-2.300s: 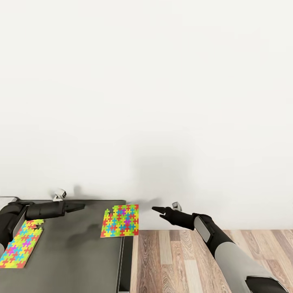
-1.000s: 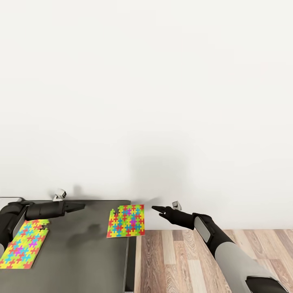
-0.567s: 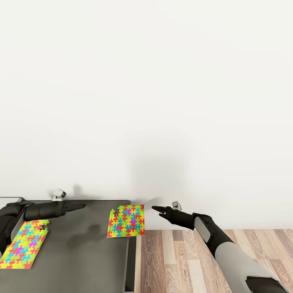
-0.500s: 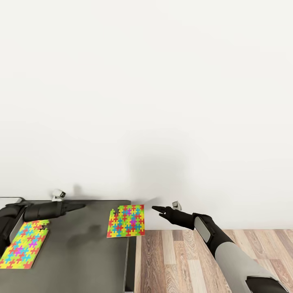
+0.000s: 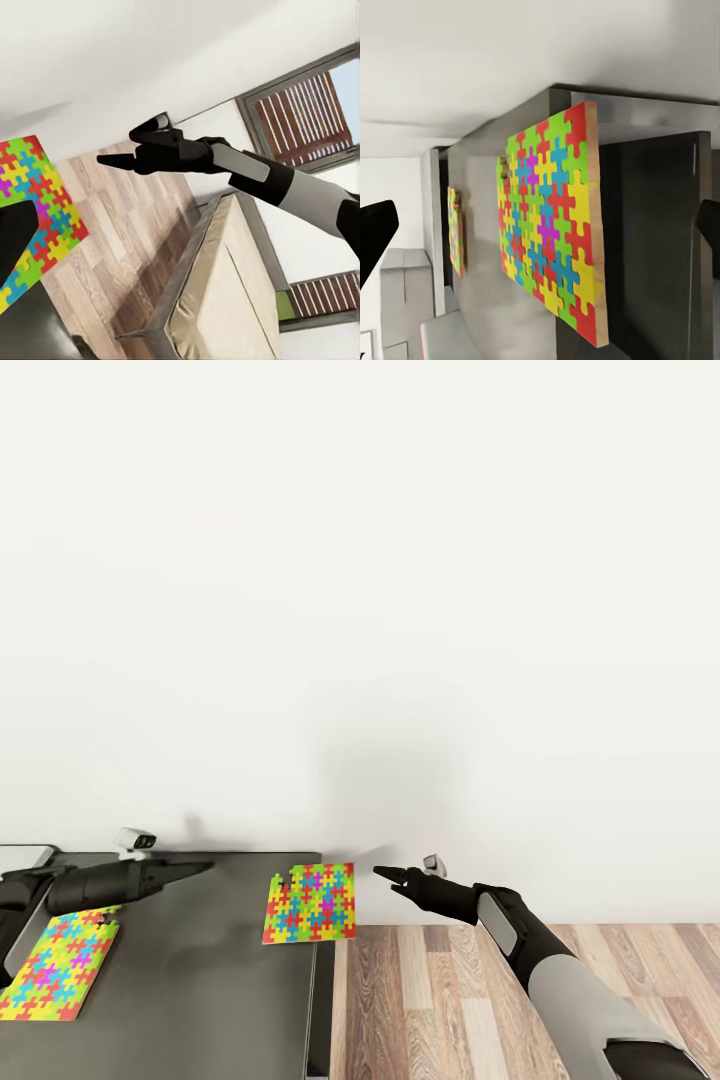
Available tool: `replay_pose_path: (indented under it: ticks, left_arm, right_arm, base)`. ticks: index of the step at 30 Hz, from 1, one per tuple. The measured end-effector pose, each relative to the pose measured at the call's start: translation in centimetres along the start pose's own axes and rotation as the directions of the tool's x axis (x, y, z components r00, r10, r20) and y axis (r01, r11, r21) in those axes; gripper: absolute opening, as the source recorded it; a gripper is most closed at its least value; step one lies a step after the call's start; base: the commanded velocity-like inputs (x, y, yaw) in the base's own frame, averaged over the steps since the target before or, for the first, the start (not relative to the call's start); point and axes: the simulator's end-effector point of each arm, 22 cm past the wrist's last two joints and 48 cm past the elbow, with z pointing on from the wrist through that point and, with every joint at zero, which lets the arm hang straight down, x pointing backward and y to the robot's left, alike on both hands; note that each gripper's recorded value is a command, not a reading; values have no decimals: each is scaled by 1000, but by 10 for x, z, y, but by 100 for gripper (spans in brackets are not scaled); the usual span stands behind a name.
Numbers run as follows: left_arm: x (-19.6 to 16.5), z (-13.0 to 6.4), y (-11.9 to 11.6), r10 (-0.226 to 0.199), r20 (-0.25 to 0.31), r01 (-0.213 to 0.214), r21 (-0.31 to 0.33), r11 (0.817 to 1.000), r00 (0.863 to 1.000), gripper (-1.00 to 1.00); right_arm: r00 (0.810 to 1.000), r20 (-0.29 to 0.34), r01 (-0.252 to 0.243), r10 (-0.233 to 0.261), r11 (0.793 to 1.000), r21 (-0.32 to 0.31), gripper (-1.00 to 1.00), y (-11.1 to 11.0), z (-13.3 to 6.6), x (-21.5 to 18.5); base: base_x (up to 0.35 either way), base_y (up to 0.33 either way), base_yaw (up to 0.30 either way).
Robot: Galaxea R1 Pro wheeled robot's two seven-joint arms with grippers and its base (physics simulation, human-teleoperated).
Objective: Put all the toys in the child's room - the three board games (two on the bed and one on the table), the two jigsaw puzzles on the table, and the tennis ball on the table - inside the toy box on the table in the child's room.
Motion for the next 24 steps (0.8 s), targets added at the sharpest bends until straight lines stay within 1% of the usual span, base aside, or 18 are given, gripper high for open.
replay_pose_path:
  ticks: [10, 18, 24]
  left_arm:
    - [3, 3, -11, 10, -11, -10, 15, 1000, 1000, 100]
    - [3, 3, -12, 10, -13, -9, 16, 1000, 1000, 100]
    - [4, 3, -12, 8, -14, -8, 17, 1000, 1000, 100]
  right_arm:
    - [1000, 0, 0, 0, 1000, 0, 100, 0, 0, 0]
    - [1000, 0, 0, 0, 1000, 0, 100, 0, 0, 0]
    - [1000, 1, -1, 1, 1000, 0, 100, 0, 0, 0]
  base:
    - [-7, 8, 0]
    - [-44, 123, 0]
    - [-13, 44, 0]
